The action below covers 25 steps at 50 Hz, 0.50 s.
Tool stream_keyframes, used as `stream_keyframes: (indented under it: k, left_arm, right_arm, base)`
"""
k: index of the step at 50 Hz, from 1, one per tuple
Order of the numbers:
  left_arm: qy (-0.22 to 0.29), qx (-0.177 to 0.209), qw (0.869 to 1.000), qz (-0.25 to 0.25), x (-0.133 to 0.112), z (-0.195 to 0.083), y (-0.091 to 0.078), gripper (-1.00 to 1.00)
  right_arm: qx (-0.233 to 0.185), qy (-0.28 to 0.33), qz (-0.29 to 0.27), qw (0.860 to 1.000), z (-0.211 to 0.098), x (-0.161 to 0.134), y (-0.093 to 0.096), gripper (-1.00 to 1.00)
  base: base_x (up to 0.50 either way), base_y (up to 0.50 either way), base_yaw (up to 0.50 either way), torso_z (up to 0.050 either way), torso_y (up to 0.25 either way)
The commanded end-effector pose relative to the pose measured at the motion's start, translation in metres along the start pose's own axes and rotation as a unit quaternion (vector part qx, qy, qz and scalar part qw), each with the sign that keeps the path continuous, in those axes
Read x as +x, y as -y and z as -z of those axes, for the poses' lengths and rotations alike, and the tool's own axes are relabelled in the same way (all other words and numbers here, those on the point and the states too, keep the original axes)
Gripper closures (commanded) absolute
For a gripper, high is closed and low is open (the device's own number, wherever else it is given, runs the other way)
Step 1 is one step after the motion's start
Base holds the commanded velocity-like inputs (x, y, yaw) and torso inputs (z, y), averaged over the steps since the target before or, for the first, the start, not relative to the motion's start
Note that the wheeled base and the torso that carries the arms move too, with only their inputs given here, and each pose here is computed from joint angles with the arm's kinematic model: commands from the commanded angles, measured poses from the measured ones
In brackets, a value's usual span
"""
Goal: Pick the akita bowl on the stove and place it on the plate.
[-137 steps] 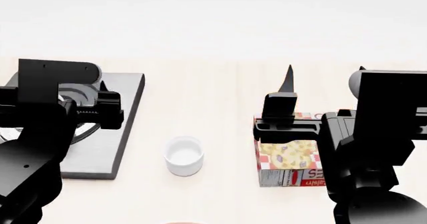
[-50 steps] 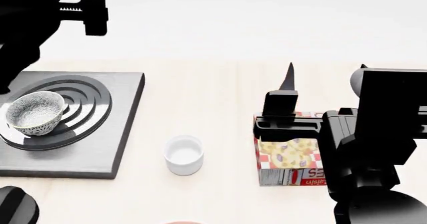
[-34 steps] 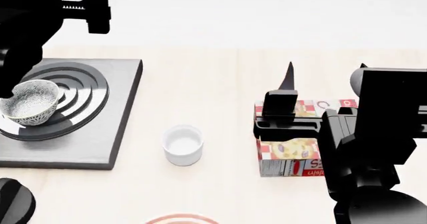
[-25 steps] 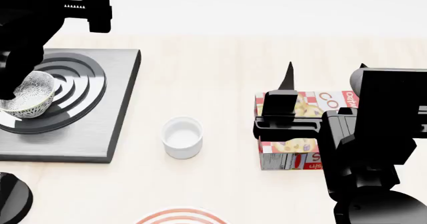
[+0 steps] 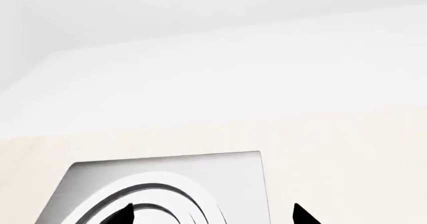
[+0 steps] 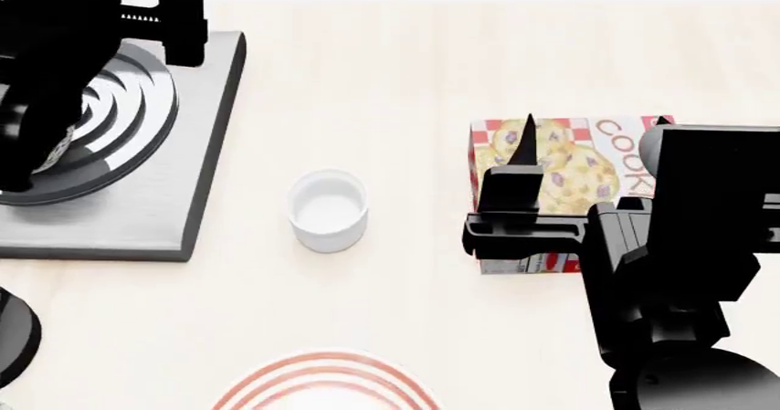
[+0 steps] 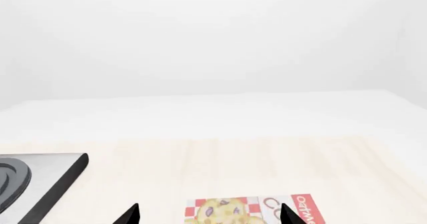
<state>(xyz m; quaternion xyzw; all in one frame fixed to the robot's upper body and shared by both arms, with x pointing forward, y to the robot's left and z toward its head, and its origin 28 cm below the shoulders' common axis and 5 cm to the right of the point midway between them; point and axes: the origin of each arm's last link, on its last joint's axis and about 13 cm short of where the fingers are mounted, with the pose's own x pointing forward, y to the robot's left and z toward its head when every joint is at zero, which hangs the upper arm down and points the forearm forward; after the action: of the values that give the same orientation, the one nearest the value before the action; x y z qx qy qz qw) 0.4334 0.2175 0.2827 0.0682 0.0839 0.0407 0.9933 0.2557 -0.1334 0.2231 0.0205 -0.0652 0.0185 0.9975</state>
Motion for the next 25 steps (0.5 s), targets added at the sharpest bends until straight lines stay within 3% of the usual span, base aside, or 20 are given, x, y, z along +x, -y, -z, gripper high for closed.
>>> stream_keyframes:
  k: [1, 10, 25]
  left_arm:
    - [-0.011, 0.008, 1.000, 0.012, -0.001, 0.002, 0.010, -1.00]
    - [-0.028, 0.041, 0.998, -0.030, -0.001, 0.008, 0.008, -1.00]
    - [-0.048, 0.056, 0.995, -0.069, -0.001, 0.015, 0.005, -1.00]
  right_arm:
    - [0.011, 0.005, 0.003, 1.000, -0.001, 0.001, 0.002, -1.00]
    - [0.012, 0.005, 0.003, 1.000, 0.000, 0.001, 0.002, -1.00]
    - [0.012, 0.005, 0.004, 1.000, 0.000, 0.001, 0.002, -1.00]
  base:
    - [0.00, 0.00, 0.00, 0.000, 0.000]
    - [0.00, 0.00, 0.00, 0.000, 0.000]
    - [0.00, 0.00, 0.00, 0.000, 0.000]
